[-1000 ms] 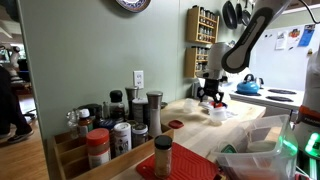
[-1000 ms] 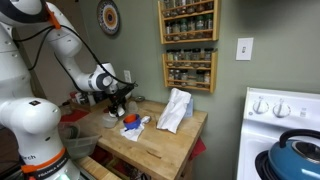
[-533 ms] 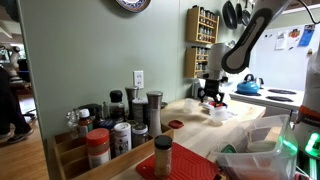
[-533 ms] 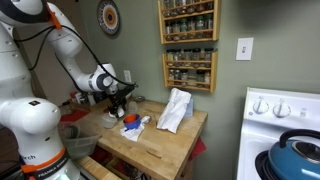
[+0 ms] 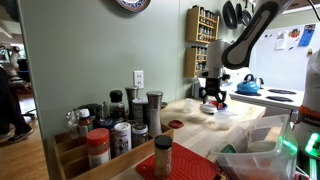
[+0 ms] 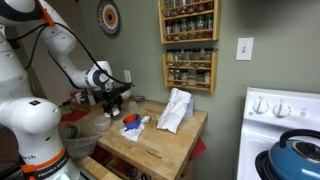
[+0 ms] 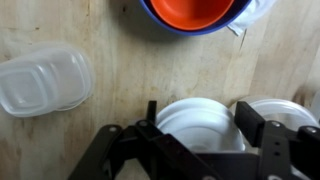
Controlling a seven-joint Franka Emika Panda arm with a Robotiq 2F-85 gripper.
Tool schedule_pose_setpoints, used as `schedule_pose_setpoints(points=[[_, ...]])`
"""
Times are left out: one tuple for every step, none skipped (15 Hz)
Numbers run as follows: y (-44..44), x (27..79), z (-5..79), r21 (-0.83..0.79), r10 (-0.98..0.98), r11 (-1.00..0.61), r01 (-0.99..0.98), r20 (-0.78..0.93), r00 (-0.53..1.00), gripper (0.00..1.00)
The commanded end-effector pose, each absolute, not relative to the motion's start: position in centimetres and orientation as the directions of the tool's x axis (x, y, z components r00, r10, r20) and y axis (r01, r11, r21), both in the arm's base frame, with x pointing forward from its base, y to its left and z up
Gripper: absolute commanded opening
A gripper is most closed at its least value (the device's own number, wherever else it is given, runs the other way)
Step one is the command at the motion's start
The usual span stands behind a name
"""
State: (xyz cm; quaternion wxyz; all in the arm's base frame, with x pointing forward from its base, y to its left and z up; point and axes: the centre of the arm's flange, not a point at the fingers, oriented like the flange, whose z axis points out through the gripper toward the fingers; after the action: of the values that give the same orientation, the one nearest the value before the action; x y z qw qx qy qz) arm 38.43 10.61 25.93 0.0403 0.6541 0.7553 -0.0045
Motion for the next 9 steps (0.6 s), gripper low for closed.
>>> schedule_pose_setpoints(points=[[11.0, 34.5, 26.5, 0.094, 0.992, 0.061, 0.994, -0.117, -0.050, 0.56], [11.1, 34.3, 26.7, 0.101, 0.992, 0.050, 0.994, -0.123, -0.037, 0.56], [10.8, 34.2, 27.5, 0.102, 0.992, 0.072, 0.992, -0.109, -0.061, 0.56], [10.5, 34.3, 28.3, 0.105, 0.992, 0.093, 0.990, -0.095, -0.083, 0.56], [10.2, 34.3, 28.8, 0.117, 0.992, 0.096, 0.988, -0.099, -0.084, 0.56], [10.0, 34.3, 29.3, 0.124, 0.991, 0.096, 0.988, -0.107, -0.083, 0.56], [9.9, 34.4, 29.6, 0.130, 0.991, 0.093, 0.987, -0.106, -0.079, 0.56], [9.8, 34.7, 30.1, 0.135, 0.992, 0.062, 0.989, -0.117, -0.046, 0.94], [9.6, 34.8, 30.5, 0.121, 0.994, 0.051, 0.991, -0.105, -0.039, 0.96]])
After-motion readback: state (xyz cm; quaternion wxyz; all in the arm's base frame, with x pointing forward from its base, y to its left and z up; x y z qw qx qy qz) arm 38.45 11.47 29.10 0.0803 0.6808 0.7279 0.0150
